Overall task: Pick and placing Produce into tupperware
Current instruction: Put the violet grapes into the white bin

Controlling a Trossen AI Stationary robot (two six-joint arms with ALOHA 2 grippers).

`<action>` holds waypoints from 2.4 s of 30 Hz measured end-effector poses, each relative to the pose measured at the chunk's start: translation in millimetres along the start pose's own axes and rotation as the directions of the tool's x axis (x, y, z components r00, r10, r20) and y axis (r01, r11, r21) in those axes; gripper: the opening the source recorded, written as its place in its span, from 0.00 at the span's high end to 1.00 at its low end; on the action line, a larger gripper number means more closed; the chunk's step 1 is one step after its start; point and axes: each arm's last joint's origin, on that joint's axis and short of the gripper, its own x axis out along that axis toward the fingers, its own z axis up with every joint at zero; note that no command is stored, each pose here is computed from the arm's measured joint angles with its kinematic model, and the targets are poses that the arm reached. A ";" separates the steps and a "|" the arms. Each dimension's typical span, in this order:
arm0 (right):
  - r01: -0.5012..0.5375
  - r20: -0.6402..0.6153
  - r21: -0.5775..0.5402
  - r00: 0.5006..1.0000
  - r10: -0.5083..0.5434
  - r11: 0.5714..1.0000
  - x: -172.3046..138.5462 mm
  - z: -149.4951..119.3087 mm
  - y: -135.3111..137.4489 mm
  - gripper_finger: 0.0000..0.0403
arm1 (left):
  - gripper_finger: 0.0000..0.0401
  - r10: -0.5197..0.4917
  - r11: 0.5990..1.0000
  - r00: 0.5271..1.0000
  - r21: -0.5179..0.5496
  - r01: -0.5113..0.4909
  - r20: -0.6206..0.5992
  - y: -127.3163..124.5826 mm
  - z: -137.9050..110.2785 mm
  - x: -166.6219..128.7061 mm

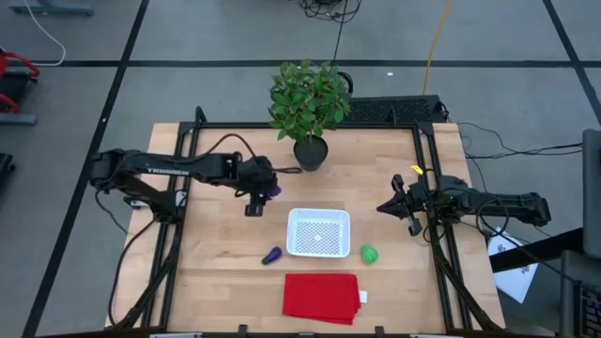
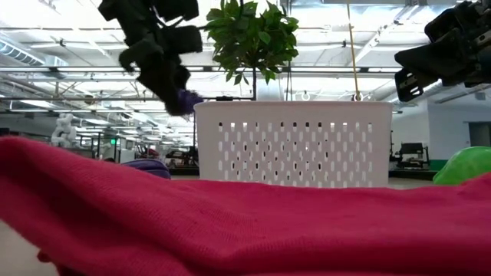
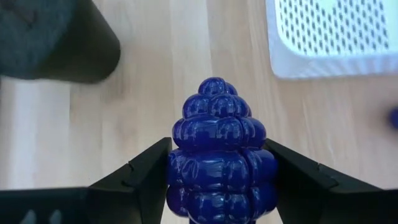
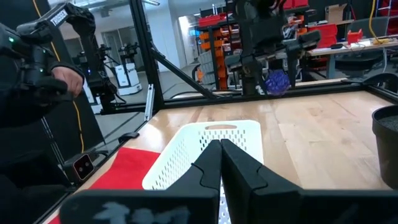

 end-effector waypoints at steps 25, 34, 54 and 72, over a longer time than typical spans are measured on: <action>0.003 -0.017 0.005 1.000 -0.003 1.000 1.0 -1.5 -0.6 1.00 | 0.42 0.034 0.998 0.985 0.037 -0.041 0.170 -3.4 20.4 -45.0; 0.003 -0.018 0.004 1.000 -0.003 1.000 1.0 -1.5 -0.6 1.00 | 0.42 0.043 0.999 0.977 0.011 -0.046 0.208 -2.6 24.0 -45.5; 0.003 -0.018 -0.023 1.000 -0.003 1.000 1.0 -1.6 -0.6 1.00 | 0.42 -0.061 0.995 0.915 -0.045 0.086 0.400 -24.0 56.8 -24.1; 0.004 -0.019 -0.021 1.000 -0.004 1.000 1.0 -1.6 -0.6 1.00 | 0.42 -0.097 0.994 0.920 0.086 0.070 0.379 -42.2 124.5 -3.1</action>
